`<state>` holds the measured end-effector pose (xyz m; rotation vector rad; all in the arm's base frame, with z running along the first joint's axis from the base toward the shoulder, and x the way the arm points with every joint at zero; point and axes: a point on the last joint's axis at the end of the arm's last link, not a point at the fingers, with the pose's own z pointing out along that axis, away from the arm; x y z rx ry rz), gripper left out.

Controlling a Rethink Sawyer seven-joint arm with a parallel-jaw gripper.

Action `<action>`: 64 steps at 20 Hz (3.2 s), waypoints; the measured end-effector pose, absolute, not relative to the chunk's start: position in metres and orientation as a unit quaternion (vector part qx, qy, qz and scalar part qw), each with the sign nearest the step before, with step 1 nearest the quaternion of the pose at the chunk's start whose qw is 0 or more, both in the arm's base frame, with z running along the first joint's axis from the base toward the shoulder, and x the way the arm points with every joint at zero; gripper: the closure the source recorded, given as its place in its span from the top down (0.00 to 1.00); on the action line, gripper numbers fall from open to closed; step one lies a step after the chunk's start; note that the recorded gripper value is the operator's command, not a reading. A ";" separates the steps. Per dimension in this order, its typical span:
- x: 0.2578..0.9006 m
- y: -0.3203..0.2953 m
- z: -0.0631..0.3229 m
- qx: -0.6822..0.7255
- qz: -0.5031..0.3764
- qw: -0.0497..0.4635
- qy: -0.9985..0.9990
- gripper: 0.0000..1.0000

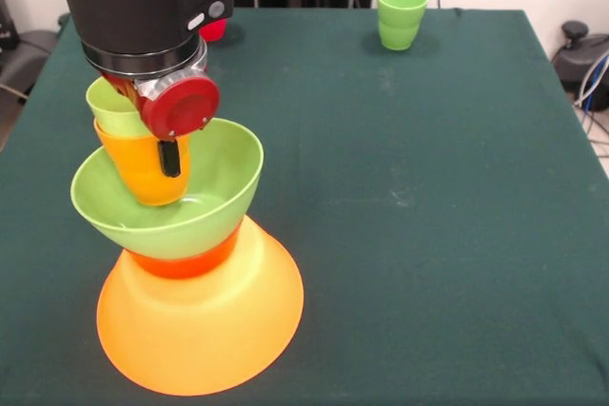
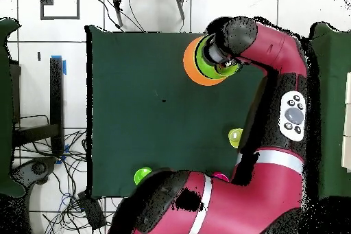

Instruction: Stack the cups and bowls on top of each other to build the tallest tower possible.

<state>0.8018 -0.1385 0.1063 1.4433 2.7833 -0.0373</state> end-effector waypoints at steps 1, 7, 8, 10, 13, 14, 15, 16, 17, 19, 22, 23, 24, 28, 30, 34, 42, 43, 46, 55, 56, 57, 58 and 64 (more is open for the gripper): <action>0.802 -0.138 0.106 0.460 -0.012 0.003 0.888 0.00; 0.803 -0.133 0.105 0.460 -0.014 0.004 0.888 0.00; 0.804 -0.132 0.105 0.459 -0.014 0.004 0.888 0.00; 0.807 -0.129 0.104 0.459 -0.013 0.006 0.888 0.00; 0.811 -0.123 0.105 0.457 -0.011 0.009 0.889 0.00; 0.812 -0.122 0.105 0.456 -0.010 0.010 0.890 0.00; 0.814 -0.120 0.106 0.455 -0.009 0.012 0.890 0.00; 0.816 -0.119 0.107 0.455 -0.009 0.013 0.891 0.00; 0.817 -0.118 0.107 0.454 -0.009 0.014 0.891 0.00; 0.822 -0.113 0.109 0.452 -0.007 0.019 0.892 0.00; 0.827 -0.110 0.110 0.451 -0.005 0.024 0.892 0.00; 0.828 -0.110 0.110 0.451 -0.004 0.024 0.892 0.00; 0.829 -0.110 0.110 0.452 -0.004 0.025 0.892 0.00; 0.830 -0.112 0.109 0.455 -0.003 0.026 0.890 0.00; 0.831 -0.114 0.108 0.456 -0.003 0.027 0.889 0.00; 0.832 -0.116 0.109 0.457 -0.004 0.029 0.889 0.00; 0.832 -0.117 0.112 0.460 -0.007 0.030 0.887 0.00; 0.832 -0.116 0.112 0.460 -0.007 0.030 0.888 0.00; 0.834 -0.110 0.113 0.458 -0.006 0.031 0.888 0.00; 0.843 -0.090 0.112 0.451 -0.003 0.037 0.892 0.00; 0.843 -0.089 0.112 0.450 -0.004 0.037 0.892 0.00; 0.843 -0.089 0.111 0.450 -0.005 0.037 0.892 0.00; 0.843 -0.089 0.111 0.450 -0.005 0.037 0.892 0.00; 0.846 -0.092 0.108 0.453 -0.006 0.039 0.891 0.00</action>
